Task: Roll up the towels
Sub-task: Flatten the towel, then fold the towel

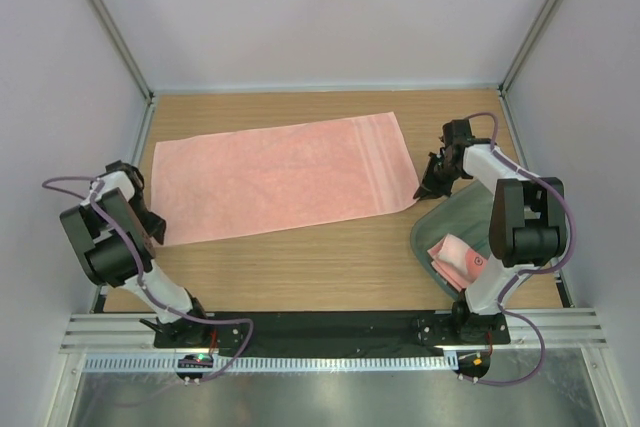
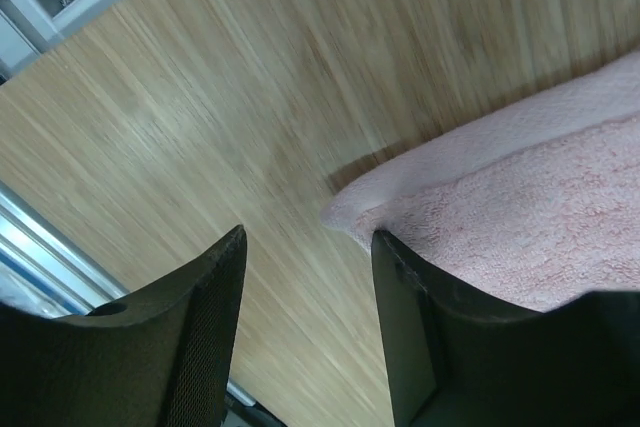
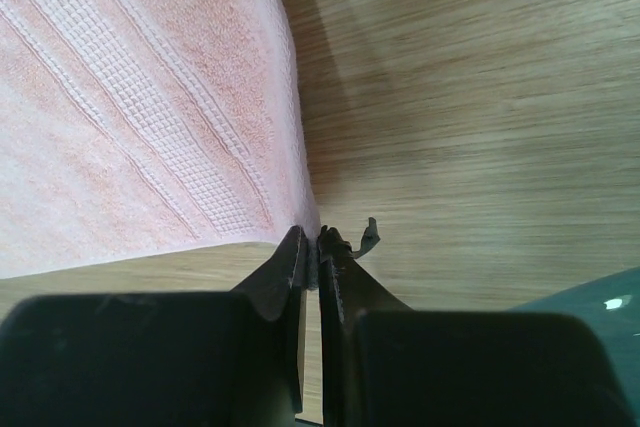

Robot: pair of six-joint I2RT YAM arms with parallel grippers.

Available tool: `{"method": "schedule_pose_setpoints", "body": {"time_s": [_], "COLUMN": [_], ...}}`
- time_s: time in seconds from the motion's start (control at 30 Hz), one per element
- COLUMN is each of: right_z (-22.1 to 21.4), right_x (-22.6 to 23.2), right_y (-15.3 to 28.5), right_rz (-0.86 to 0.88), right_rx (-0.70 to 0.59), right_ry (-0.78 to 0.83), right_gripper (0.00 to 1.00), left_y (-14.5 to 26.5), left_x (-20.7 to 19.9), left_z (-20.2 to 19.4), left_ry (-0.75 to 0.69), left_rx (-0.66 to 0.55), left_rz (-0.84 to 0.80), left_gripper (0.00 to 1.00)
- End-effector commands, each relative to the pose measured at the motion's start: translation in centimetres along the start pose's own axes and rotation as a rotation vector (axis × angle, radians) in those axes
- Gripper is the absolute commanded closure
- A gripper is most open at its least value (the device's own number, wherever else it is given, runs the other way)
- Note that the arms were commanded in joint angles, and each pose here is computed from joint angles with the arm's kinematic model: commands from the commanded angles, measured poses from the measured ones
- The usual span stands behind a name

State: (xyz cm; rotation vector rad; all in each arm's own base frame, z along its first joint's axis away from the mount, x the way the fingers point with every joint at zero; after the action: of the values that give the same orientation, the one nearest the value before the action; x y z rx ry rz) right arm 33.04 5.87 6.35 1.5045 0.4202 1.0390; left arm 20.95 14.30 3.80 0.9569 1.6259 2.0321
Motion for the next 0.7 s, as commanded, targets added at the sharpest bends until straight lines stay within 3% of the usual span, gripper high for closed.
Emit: {"method": "schedule_pose_setpoints", "body": {"time_s": [0.0,0.27,0.4,0.53,0.67], "right_z": [0.2,0.2,0.1,0.2,0.1], "right_x": [0.5,0.4,0.2,0.2,0.1], "right_y": [0.4,0.8,0.6,0.6,0.4], "right_rz": [0.037,0.035,0.026,0.022,0.018], "right_rx": [-0.016,-0.026,-0.026,-0.027,-0.023], "right_ry": [-0.001,0.004,0.007,0.008,0.005], "right_gripper": [0.99,0.99,0.99,0.99,0.99], "left_y": [-0.4,-1.5,-0.7,0.0,0.9], "left_x": [0.4,0.5,0.7,0.4,-0.7], "left_z": [1.5,2.0,2.6,3.6,3.9], "left_ry": [0.056,0.111,0.133,0.141,0.130], "left_rx": [-0.017,0.020,-0.029,-0.083,-0.117], "left_rz": [-0.046,-0.100,-0.118,-0.157,-0.252], "left_gripper": [0.46,0.51,0.52,0.43,0.42]}}
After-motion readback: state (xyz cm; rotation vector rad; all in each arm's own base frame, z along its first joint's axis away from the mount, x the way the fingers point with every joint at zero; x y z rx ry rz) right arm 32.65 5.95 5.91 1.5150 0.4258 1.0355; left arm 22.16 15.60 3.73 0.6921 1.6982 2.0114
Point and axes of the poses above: each gripper's point midway between its finger pads, its own y axis back along the fingers, its own x axis along the line the jaws close on, z = x × y, the point moved 2 cm from there along y, back along the fingers, and after that the axes turned 14 degrees about -y, right-handed, at the moved point
